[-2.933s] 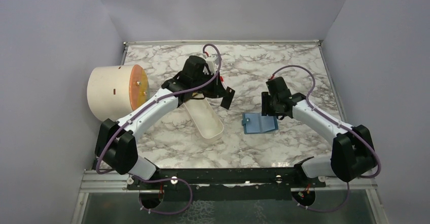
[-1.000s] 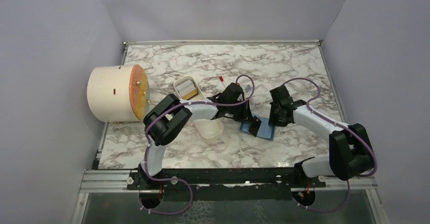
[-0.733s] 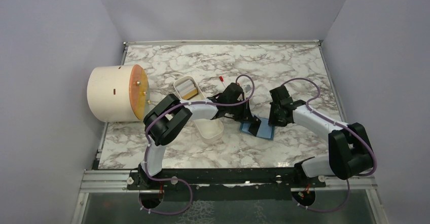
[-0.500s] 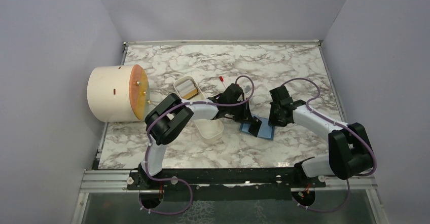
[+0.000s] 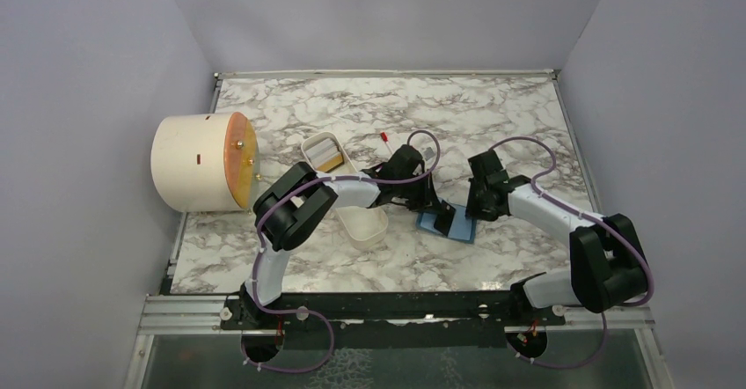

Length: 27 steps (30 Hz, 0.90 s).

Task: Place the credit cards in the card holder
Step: Insert the credit card into the card holder.

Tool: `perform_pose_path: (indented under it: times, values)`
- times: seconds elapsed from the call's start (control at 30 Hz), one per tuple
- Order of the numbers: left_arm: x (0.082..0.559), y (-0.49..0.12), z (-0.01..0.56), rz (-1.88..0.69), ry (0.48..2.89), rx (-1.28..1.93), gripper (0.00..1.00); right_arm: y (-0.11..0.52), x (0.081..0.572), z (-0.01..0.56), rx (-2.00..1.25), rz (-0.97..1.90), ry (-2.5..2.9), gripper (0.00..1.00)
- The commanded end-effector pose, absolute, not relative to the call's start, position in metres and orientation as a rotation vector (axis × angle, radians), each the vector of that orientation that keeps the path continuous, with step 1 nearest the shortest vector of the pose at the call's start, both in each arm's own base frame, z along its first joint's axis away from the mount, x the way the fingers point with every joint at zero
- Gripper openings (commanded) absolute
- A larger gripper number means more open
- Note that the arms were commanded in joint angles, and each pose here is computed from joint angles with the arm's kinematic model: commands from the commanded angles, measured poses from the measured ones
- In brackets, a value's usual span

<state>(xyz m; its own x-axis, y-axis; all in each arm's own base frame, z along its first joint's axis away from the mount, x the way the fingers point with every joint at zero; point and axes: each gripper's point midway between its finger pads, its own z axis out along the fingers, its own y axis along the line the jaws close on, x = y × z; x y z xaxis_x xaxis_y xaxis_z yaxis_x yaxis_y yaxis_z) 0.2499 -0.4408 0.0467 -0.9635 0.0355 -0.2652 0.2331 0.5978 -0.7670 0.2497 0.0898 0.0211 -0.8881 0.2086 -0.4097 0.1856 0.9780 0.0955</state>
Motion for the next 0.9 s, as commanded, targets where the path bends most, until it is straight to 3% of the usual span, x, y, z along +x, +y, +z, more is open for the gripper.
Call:
perform_pose_path:
  times: [0.0, 0.7, 0.87]
  values:
    - [0.258, -0.442, 0.039, -1.256, 2.575, 0.16, 0.0, 0.097, 0.246, 0.018, 0.318, 0.147, 2.691, 0.16]
    - [0.243, -0.447, 0.019, -1.196, 2.596, 0.158, 0.0, 0.108, 0.245, 0.014, 0.365, 0.254, 2.654, 0.16]
    - [0.251, -0.45, 0.035, -1.155, 2.566, 0.229, 0.23, 0.106, 0.245, 0.031, 0.335, 0.244, 2.654, 0.19]
